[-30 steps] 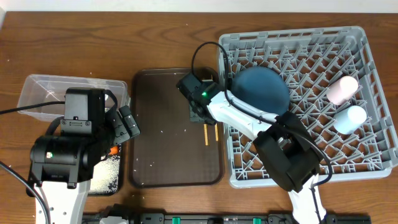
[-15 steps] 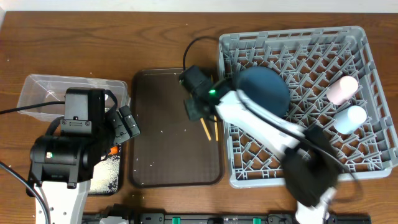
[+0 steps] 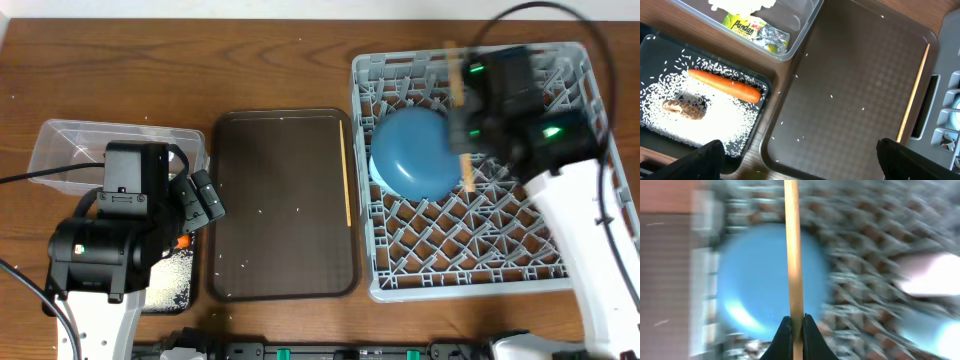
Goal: Sort waste into correct bins and load items into the dishwasher rack
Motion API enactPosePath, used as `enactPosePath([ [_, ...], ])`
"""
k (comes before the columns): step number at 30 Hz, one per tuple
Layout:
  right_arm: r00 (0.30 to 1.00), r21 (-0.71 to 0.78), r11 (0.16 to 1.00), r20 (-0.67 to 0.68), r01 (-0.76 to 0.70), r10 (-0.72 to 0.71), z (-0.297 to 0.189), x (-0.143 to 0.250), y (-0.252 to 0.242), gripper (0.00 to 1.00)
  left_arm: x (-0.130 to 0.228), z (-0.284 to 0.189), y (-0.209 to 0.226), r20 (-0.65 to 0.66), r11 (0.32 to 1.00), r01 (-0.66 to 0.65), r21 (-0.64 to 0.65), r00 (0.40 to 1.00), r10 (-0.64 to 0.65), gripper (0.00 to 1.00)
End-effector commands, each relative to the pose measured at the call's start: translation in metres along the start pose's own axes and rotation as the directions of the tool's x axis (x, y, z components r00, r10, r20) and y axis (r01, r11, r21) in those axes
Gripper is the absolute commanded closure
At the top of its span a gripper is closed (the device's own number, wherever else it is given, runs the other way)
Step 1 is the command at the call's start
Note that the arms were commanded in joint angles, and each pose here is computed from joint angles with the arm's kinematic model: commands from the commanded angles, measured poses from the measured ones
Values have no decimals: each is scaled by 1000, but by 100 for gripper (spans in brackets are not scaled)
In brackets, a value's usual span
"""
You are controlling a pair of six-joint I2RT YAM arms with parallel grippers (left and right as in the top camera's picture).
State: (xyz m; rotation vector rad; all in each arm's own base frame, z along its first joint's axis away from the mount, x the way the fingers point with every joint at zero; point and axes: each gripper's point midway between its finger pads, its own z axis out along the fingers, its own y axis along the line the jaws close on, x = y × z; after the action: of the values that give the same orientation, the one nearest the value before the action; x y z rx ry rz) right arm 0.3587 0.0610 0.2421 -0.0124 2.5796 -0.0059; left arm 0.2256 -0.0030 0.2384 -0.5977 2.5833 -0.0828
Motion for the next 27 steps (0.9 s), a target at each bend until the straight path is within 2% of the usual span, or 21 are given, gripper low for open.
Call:
enactPosePath([
  [1, 996, 101, 995, -87, -5, 14, 25, 14, -49, 99, -2, -1, 3, 9, 1000, 7, -15, 1000, -7, 2],
  [4, 984, 124, 992, -175, -15, 37, 49, 32, -65, 99, -3, -1, 3, 10, 1000, 7, -15, 1000, -7, 2],
  [9, 949, 220, 974, -315, 50, 22, 89, 66, -83, 99, -3, -1, 3, 10, 1000, 7, -15, 1000, -7, 2],
  [15, 939, 281, 956, -343, 85, 18, 105, 70, -93, 99, -3, -1, 3, 10, 1000, 7, -15, 1000, -7, 2],
  [16, 943, 276, 958, -331, 83, 14, 101, 66, -91, 94, -3, -1, 3, 10, 1000, 7, -15, 1000, -7, 2],
  [17, 950, 259, 963, -312, 78, 7, 96, 60, -86, 80, -3, -1, 3, 10, 1000, 7, -15, 1000, -7, 2],
  [19, 966, 217, 973, -260, 74, -15, 85, 45, -71, 66, -2, -1, 3, 9, 1000, 7, -15, 1000, -7, 2],
  [22, 980, 87, 990, -171, 115, -99, 64, 28, -28, 59, -3, -1, 3, 10, 1000, 7, -15, 1000, -7, 2],
  [24, 981, 58, 985, -118, 161, -153, 51, 22, -5, 51, -2, -1, 3, 9, 1000, 7, -15, 1000, -7, 2],
  [27, 978, -89, 976, -55, 197, -203, 40, 21, 51, 54, -2, -1, 3, 9, 1000, 7, -15, 1000, -7, 2],
])
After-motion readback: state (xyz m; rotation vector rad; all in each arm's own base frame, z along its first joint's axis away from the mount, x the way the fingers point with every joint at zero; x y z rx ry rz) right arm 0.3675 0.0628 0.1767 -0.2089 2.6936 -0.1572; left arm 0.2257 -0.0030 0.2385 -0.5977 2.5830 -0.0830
